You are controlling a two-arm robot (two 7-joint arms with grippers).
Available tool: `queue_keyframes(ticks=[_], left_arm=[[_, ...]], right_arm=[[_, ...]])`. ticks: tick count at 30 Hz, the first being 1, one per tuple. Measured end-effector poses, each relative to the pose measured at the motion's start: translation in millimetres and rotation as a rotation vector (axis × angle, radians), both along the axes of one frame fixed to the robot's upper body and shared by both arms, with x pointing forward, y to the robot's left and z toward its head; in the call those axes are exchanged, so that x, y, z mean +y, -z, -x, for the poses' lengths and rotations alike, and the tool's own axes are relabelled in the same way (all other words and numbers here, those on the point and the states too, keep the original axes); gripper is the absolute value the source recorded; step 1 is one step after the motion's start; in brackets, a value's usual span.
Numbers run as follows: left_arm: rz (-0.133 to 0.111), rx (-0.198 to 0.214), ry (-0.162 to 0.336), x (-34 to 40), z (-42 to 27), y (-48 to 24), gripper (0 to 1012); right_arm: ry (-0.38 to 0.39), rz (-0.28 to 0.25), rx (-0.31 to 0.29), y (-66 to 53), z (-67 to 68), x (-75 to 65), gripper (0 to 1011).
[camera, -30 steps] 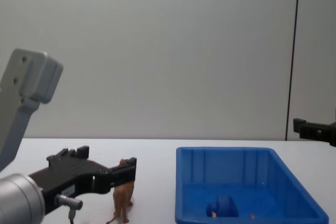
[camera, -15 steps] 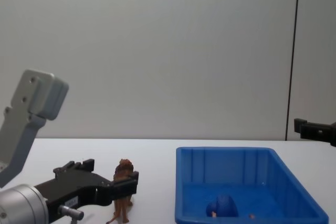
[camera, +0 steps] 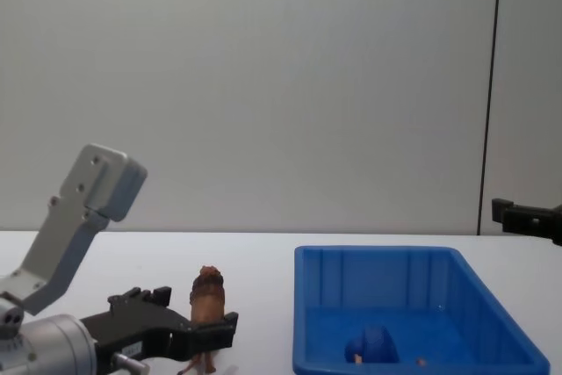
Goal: Pick up the two dolls from the table and place them into the box.
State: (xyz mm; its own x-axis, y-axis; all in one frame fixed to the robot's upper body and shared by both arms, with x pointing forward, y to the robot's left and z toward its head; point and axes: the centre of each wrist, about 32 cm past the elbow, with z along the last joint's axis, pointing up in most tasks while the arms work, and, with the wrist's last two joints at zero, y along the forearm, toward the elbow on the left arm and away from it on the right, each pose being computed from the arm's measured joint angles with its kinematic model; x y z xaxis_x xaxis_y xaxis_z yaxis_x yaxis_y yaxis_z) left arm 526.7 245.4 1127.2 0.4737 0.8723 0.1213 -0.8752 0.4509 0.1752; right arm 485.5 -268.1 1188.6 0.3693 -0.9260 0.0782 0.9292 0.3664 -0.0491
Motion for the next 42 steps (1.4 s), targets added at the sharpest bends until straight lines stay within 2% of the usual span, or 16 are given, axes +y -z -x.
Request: queue_keyframes(ticks=[1, 2, 4, 9, 21, 27, 30, 33, 36, 38, 42], left_arm=[[-0.007, 0.006, 0.004, 0.5, -3.6, 0.5, 1001], [-0.007, 0.006, 0.004, 0.5, -3.6, 0.5, 1001], [-0.014, 0.013, 0.008, 0.7, -8.1, 1.1, 1002], [-0.038, 0.034, 0.015, 2.0, -16.8, 3.3, 917], [-0.089, 0.062, 0.035, 3.7, -30.2, 4.5, 542], [-0.105, 0.063, 0.049, 3.8, -33.4, 2.6, 357], [-0.113, 0.06, 0.058, 3.7, -35.0, 0.4, 292], [-0.12, 0.05, 0.067, 3.0, -36.8, -3.5, 281], [-0.126, 0.027, 0.078, 1.1, -39.3, -11.0, 278], [-0.127, 0.022, 0.079, 0.7, -39.8, -12.7, 278], [-0.131, -0.022, 0.094, -3.0, -43.4, -26.1, 278]], right_arm=[[0.0, 0.0, 0.0, 0.0, 0.0, 0.0, 1004], [0.0, 0.0, 0.0, 0.0, 0.0, 0.0, 1003], [0.0, 0.0, 0.0, 0.0, 0.0, 0.0, 1003], [0.0, 0.0, 0.0, 0.0, 0.0, 0.0, 1003], [0.0, 0.0, 0.0, 0.0, 0.0, 0.0, 1003], [0.0, 0.0, 0.0, 0.0, 0.0, 0.0, 1003], [0.0, 0.0, 0.0, 0.0, 0.0, 0.0, 1003], [0.0, 0.0, 0.0, 0.0, 0.0, 0.0, 1003], [0.0, 0.0, 0.0, 0.0, 0.0, 0.0, 1003], [0.0, 0.0, 0.0, 0.0, 0.0, 0.0, 1003], [0.0, 0.0, 0.0, 0.0, 0.0, 0.0, 1003]])
